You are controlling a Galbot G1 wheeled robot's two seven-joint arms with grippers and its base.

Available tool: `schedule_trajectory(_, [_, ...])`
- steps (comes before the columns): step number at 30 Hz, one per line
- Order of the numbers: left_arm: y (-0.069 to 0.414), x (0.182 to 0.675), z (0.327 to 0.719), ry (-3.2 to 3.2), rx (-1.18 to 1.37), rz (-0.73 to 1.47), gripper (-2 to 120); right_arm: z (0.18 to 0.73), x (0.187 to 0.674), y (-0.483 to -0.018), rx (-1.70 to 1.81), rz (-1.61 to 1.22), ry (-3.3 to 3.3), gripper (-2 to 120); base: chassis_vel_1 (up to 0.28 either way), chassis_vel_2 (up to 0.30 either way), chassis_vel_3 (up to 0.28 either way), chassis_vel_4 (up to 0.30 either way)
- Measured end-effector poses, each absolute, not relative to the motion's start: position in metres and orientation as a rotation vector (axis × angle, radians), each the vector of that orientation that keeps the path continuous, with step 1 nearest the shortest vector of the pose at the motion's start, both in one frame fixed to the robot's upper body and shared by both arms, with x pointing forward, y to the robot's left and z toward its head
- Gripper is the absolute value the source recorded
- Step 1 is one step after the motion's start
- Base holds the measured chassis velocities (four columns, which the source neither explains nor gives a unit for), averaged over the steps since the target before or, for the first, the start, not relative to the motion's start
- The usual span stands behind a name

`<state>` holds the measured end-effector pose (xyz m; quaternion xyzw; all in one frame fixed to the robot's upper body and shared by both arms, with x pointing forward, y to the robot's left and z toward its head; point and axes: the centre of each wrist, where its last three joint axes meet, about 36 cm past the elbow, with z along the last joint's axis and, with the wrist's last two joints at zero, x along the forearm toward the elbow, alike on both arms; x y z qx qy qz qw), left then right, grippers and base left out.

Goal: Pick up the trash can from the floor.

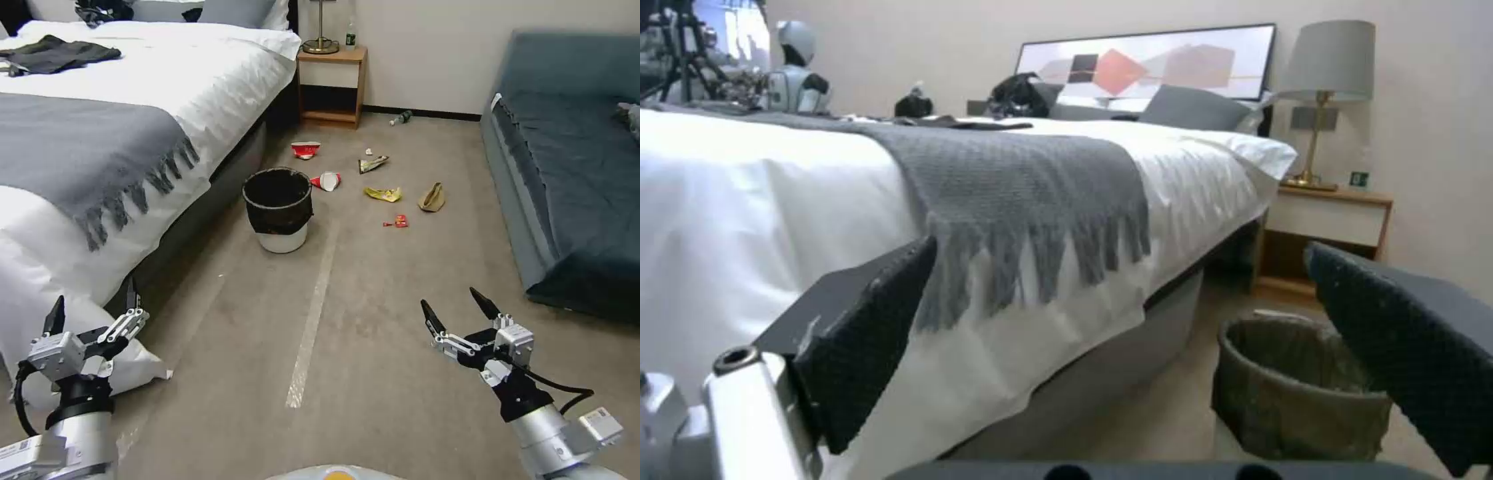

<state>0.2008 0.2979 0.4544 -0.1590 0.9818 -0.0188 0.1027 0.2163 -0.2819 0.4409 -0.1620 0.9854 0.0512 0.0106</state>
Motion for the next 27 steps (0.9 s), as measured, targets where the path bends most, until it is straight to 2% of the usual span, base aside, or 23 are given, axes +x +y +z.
schedule_trajectory(27, [0.2994,0.2014,0.4504,2.902,-0.475,-0.059,100,0.4376,0.2166,-0.2813,-0.509,0.152,3.072,100,-0.14,0.139,0.139,-0.139])
